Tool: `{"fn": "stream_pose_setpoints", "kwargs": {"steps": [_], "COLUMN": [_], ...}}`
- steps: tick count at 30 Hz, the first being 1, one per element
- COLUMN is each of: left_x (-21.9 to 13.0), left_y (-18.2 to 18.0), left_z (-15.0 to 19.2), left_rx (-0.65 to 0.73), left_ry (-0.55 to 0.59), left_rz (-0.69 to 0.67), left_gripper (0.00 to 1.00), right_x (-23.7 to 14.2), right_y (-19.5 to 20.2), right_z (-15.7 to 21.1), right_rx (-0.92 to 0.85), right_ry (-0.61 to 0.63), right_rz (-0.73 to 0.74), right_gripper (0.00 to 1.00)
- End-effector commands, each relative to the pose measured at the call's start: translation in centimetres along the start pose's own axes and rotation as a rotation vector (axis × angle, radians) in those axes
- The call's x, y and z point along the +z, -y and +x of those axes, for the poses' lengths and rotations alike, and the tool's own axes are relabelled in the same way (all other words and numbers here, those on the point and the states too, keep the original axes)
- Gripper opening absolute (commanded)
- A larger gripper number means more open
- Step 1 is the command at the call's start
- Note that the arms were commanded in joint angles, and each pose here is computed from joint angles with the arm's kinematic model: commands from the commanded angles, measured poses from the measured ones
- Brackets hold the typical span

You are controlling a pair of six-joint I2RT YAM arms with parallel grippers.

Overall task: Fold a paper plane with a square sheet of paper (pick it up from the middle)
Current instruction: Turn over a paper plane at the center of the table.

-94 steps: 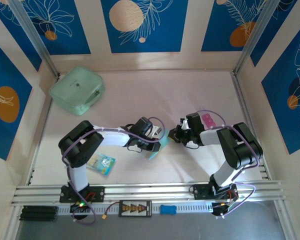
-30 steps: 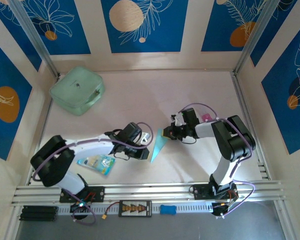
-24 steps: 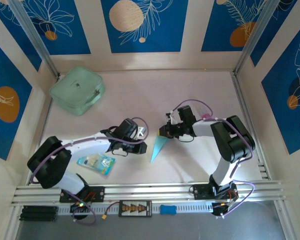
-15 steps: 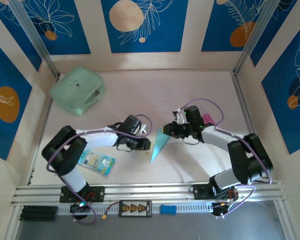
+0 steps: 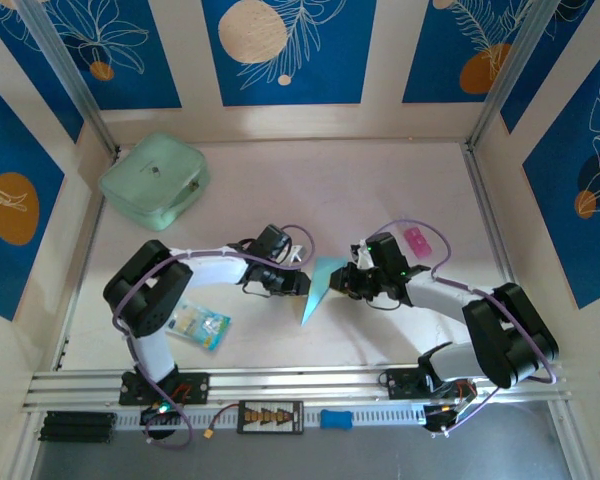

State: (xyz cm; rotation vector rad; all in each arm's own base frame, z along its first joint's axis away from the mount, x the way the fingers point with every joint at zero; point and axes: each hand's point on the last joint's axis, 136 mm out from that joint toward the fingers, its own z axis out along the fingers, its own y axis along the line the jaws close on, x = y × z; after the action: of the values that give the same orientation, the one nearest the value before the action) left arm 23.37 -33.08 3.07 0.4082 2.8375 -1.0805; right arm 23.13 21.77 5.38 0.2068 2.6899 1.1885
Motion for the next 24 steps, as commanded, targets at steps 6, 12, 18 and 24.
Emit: {"fn": "stream_pose_setpoints", "kwargs": {"steps": [6,12,18,24], "left_x": [0.4,0.9,1.0,1.0], "left_y": [1.1,1.1,0.5,1.3], "left_z": [-0.4,0.1,0.9,1.6], "left_rx": [0.025,0.02,0.016,0.03], "left_ry": [-0.036,-0.063,-0.103,-0.136], "left_rz": [0.049,0.055,0.027,0.069], "left_gripper": [0.28,0.29,0.29,0.31], "right_x": [0.7,1.0,1.3,1.6], "right_y": [1.2,2.1,2.1,1.5], "right_z": [0.9,1.4,1.6,1.7], "right_rx": [0.059,0.099,0.111,0.106], "right_ry": [-0.018,-0.032,-0.041,-0.055], "right_rz": [0.02,0.033,0.026,-0.013], "right_gripper": [0.23,0.23,0.22,0.22]}}
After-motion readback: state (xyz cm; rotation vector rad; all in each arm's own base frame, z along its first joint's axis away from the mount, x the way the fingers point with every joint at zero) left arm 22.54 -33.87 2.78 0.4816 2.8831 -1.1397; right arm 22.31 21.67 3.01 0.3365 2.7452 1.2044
